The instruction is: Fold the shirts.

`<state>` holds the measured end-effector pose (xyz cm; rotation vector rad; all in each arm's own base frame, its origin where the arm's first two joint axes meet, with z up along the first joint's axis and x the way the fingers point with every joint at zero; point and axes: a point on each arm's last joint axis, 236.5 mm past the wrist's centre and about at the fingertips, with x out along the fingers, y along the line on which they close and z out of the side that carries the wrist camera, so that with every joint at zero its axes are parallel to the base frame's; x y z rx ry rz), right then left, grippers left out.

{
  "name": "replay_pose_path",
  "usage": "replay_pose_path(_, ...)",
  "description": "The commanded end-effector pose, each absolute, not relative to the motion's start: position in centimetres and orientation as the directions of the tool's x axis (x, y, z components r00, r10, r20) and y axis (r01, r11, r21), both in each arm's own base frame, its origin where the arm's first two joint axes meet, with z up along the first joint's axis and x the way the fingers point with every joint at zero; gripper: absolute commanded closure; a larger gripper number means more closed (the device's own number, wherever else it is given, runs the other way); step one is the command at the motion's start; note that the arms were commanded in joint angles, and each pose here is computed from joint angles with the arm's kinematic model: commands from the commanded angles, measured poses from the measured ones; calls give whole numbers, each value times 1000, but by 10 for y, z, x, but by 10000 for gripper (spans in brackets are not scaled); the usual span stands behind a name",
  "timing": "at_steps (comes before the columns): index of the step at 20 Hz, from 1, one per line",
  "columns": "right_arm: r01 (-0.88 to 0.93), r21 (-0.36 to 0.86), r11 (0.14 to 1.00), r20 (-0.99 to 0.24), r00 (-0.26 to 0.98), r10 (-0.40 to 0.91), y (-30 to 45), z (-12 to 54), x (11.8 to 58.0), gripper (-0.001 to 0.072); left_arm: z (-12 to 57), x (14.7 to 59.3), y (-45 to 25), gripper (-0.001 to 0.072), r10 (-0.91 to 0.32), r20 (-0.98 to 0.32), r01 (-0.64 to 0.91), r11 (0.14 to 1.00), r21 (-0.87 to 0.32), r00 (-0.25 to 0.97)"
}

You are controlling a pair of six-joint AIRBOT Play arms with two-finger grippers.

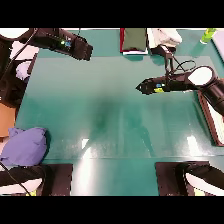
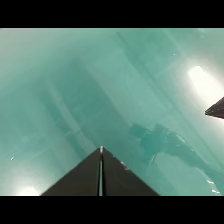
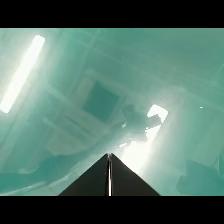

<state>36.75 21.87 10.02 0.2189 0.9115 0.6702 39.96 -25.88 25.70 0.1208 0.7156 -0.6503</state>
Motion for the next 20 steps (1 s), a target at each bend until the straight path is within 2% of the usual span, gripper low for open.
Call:
replay_pose_path(1, -440, 450, 777, -654, 430, 622, 220, 101, 368, 691, 257, 400, -259, 682, -512, -644, 591, 799, -112, 569)
replay_pose_path(12, -441, 451, 776, -656, 427, 623, 220, 100, 367, 690, 257, 400, -259, 683, -513, -642, 591, 799, -115, 570)
replay_pose_path(14, -441, 450, 776, -655, 428, 623, 220, 100, 367, 691, 271, 412, -262, 683, -527, -583, 586, 803, -104, 618)
replay_pose_path(15, -441, 451, 776, -656, 427, 623, 220, 100, 367, 691, 271, 416, -252, 683, -488, -591, 567, 822, -62, 643)
replay_pose_path(17, -441, 450, 776, -656, 427, 623, 220, 100, 367, 691, 261, 415, -200, 683, -330, -669, 437, 899, -8, 666)
replay_pose_path(20, -441, 451, 776, -656, 426, 623, 220, 100, 367, 691, 255, 390, -113, 684, -167, -756, 278, 960, 21, 633)
